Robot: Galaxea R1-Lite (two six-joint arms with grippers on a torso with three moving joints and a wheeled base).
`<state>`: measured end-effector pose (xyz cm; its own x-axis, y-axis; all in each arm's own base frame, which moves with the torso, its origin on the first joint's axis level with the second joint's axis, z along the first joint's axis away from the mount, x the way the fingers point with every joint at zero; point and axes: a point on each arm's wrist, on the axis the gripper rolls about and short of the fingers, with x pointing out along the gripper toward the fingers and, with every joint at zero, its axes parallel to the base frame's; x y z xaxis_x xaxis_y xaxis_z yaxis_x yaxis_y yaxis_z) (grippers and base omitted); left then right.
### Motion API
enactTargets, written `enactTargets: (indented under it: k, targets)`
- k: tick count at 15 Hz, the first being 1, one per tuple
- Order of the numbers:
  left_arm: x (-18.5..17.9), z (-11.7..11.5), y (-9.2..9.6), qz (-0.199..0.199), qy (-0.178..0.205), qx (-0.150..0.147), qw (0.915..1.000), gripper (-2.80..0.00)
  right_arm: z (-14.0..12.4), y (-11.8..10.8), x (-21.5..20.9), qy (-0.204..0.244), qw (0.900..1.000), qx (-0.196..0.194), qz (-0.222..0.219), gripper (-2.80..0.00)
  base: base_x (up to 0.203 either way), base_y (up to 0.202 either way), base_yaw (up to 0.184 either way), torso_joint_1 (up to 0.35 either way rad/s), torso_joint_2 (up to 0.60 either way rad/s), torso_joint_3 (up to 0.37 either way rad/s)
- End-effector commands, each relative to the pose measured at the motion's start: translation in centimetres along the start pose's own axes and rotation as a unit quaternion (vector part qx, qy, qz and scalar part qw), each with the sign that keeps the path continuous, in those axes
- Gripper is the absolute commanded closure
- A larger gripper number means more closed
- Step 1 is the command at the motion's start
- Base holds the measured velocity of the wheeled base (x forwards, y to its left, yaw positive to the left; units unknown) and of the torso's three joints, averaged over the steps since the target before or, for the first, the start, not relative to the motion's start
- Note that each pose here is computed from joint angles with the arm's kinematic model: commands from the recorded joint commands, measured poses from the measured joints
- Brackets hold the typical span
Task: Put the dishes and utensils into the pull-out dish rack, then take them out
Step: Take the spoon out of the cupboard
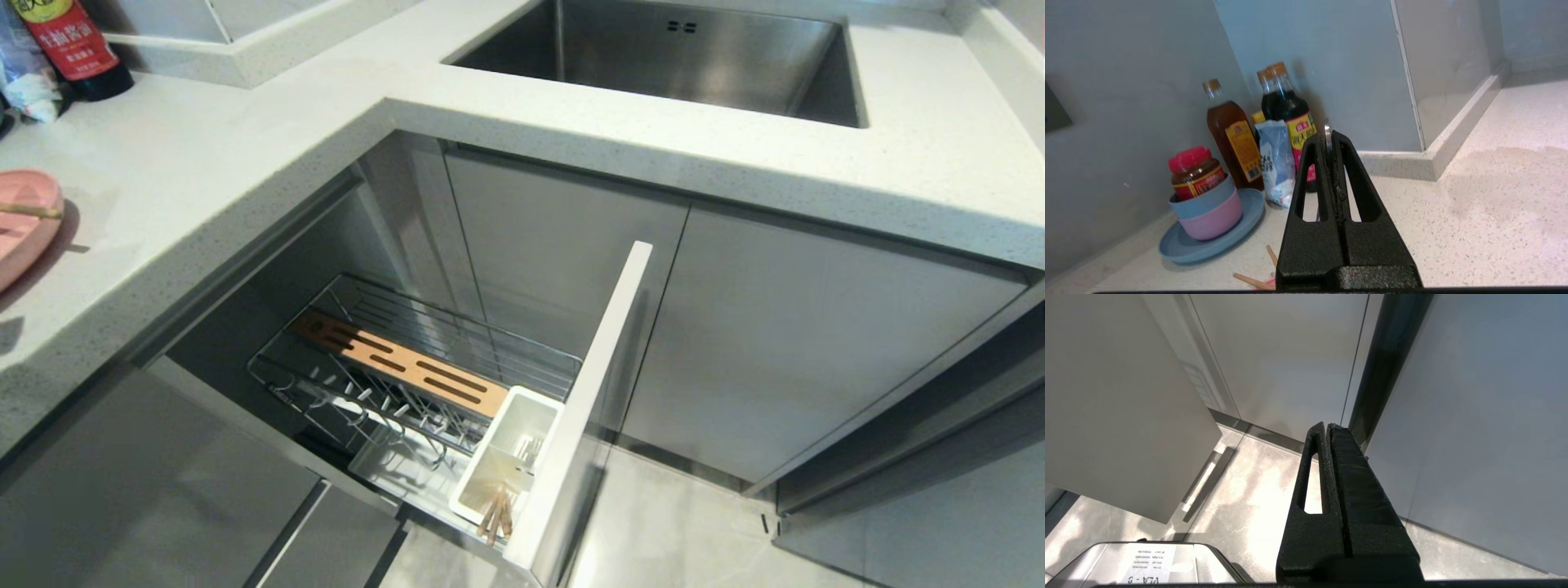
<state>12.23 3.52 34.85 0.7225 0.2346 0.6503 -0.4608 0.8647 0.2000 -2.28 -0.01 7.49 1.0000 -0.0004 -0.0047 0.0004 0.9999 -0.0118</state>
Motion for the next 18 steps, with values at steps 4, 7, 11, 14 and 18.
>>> enactTargets:
  k: [4,7,11,14,18]
  targets:
    - [1.0,-1.4,-0.1,0.004,0.018,0.009,0.9998,0.0,0.0,0.0,0.0,0.0,1.0,0.0,0.0,0.0,0.0,0.0,0.0,0.0,0.0,0.0]
    - [1.2,-1.7,-0.1,0.004,0.024,0.01,0.9997,0.0,0.0,0.0,0.0,-0.001,1.0,0.0,0.0,0.0,0.0,0.0,0.0,0.0,0.0,0.0]
    - [1.4,-2.0,-0.2,0.005,0.028,0.013,0.9995,0.0,0.0,0.0,0.0,0.0,1.0,0.0,0.0,0.0,0.0,0.0,0.0,0.0,0.0,0.0]
    - [1.4,-2.0,-0.1,0.006,0.027,0.014,0.9995,0.0,0.0,0.0,0.0,0.0,1.0,0.0,0.0,0.0,0.0,0.0,0.0,0.0,0.0,0.0]
    - [1.5,-2.1,-0.1,0.008,0.03,0.015,0.9994,0.0,0.0,0.0,0.0,-0.001,1.0,0.0,0.0,0.0,0.0,0.0,0.0,0.0,0.0,0.0]
